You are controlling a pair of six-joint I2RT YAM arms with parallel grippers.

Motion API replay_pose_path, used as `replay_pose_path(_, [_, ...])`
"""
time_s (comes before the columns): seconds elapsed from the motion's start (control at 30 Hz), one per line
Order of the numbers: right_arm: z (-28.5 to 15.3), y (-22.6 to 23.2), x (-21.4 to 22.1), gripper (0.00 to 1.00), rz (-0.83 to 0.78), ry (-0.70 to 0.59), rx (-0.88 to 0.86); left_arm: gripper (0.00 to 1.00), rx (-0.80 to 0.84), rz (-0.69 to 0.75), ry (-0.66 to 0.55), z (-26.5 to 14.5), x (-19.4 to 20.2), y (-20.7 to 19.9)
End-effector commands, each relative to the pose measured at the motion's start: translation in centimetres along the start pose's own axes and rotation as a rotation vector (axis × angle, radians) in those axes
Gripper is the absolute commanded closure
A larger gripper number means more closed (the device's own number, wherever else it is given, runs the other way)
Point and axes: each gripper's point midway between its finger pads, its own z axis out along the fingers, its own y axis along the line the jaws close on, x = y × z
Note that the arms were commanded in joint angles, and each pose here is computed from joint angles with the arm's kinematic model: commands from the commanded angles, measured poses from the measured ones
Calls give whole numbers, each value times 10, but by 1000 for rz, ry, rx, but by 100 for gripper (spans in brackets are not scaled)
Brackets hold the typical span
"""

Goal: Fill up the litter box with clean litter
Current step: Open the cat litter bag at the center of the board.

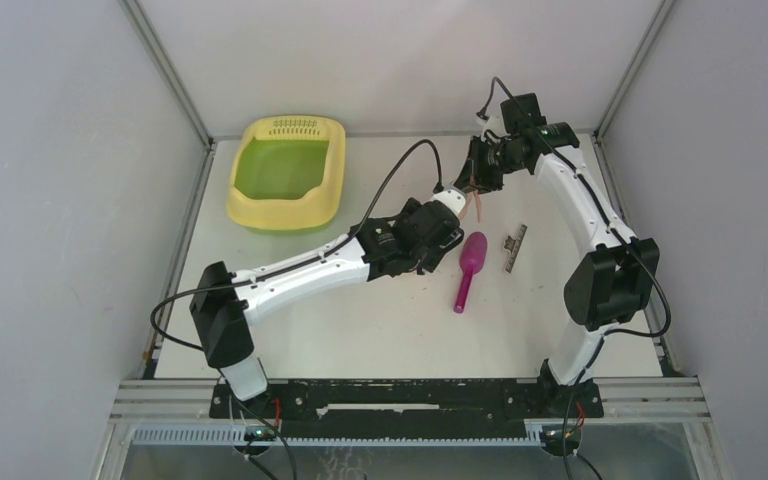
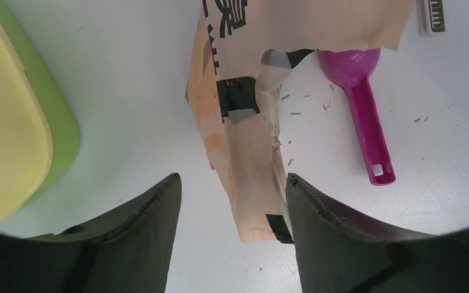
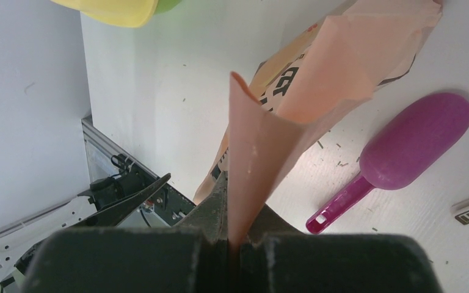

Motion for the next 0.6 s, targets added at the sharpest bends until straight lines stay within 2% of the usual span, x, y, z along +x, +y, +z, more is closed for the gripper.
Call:
replay_pose_path(0.0, [-15,18,-3,100,-29,-41,-51,32,-19,-33,-33,-5,-7,10])
replay_pose_path(0.27, [-16,20,-3,100,-29,-42,-59,32,-42,-31,-20,2,-2,13])
replay_pose_path(0.57, [-16,22,-1,100,-28,-36,-62,53,-68,-18,6,13,5,13])
